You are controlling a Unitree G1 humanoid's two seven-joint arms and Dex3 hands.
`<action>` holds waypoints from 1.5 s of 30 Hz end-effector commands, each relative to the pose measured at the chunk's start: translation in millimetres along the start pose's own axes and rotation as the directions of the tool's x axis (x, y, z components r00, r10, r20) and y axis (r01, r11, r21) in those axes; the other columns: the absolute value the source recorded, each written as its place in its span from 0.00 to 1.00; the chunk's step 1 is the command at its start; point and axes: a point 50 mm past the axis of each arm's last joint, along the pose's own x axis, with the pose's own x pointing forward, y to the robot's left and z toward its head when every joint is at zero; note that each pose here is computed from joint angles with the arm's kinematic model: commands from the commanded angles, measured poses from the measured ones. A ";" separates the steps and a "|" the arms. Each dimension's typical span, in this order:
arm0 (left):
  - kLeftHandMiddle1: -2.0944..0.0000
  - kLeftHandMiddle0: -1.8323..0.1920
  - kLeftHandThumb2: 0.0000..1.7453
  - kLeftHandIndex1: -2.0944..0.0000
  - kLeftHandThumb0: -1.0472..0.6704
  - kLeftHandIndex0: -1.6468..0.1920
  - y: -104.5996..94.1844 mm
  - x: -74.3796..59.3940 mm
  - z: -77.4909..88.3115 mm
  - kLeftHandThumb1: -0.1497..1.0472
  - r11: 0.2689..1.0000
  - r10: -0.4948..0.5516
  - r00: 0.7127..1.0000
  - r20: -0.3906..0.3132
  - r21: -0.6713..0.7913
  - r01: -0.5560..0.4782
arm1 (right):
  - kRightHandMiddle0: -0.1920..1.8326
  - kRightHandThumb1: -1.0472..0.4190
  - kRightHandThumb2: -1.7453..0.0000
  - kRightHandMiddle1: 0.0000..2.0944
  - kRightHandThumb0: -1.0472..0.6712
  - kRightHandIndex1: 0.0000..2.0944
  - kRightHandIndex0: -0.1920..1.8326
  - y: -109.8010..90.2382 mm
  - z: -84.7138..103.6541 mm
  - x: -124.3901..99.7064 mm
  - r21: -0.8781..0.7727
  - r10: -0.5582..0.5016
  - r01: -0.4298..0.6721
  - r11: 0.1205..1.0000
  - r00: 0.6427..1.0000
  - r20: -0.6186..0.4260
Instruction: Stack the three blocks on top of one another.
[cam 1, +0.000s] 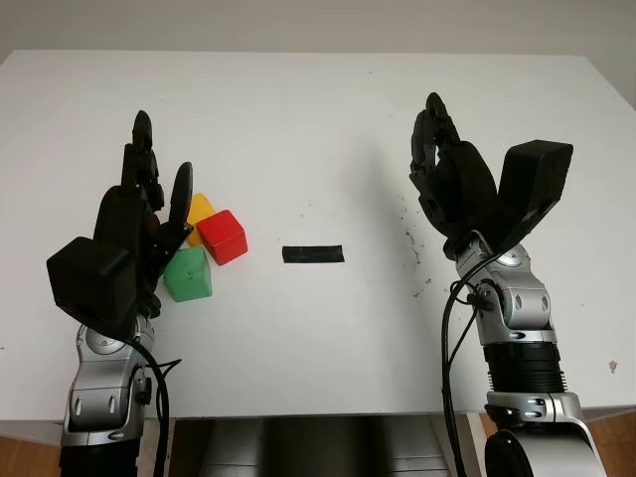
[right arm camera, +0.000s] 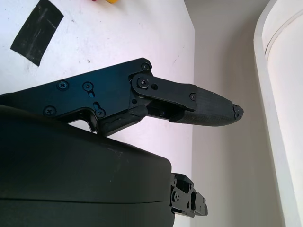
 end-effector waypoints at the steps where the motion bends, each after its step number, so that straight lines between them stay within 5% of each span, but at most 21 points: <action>1: 0.97 1.00 0.29 0.98 0.22 0.96 -0.1 -3.0 0.5 1.00 1.000 -0.002 1.000 0.000 -0.001 0.002 | 0.00 0.00 0.62 0.00 0.19 0.00 0.00 -0.7 3.1 -1.5 -0.006 0.004 -0.003 1.000 1.000 0.009; 13: 0.97 1.00 0.27 0.98 0.20 0.96 5.8 2.4 4.8 1.00 1.000 -0.009 1.000 0.000 0.022 0.009 | 0.00 0.00 0.62 0.00 0.19 0.00 0.00 2.7 3.5 0.3 0.009 0.021 -0.021 1.000 1.000 0.005; 18: 0.95 0.94 0.25 0.95 0.24 0.92 26.9 19.8 36.1 1.00 0.971 -0.076 0.990 0.120 0.233 0.046 | 0.00 0.00 0.61 0.00 0.19 0.00 0.00 7.1 8.7 0.0 0.003 0.051 -0.051 0.999 0.998 0.028; 25: 0.96 0.73 0.05 0.89 0.30 0.67 50.7 47.7 82.9 0.97 0.857 -0.200 0.965 0.168 0.507 0.089 | 0.00 0.00 0.61 0.00 0.18 0.00 0.00 12.5 17.2 -1.7 -0.007 0.081 -0.080 0.997 0.995 0.058; 34: 0.99 0.80 0.02 0.94 0.33 0.64 48.5 79.1 130.8 0.87 0.431 -0.444 0.896 -0.011 0.874 0.224 | 0.00 0.00 0.61 0.00 0.18 0.00 0.00 12.0 23.1 -3.5 -0.014 0.090 -0.089 0.996 0.993 0.077; 45: 0.99 0.90 0.03 0.97 0.29 0.65 14.7 90.5 142.0 0.82 -0.039 -0.600 0.778 -0.187 0.978 0.205 | 0.00 0.00 0.61 0.00 0.18 0.00 0.00 8.8 25.5 -3.6 -0.015 0.084 -0.084 0.996 0.993 0.082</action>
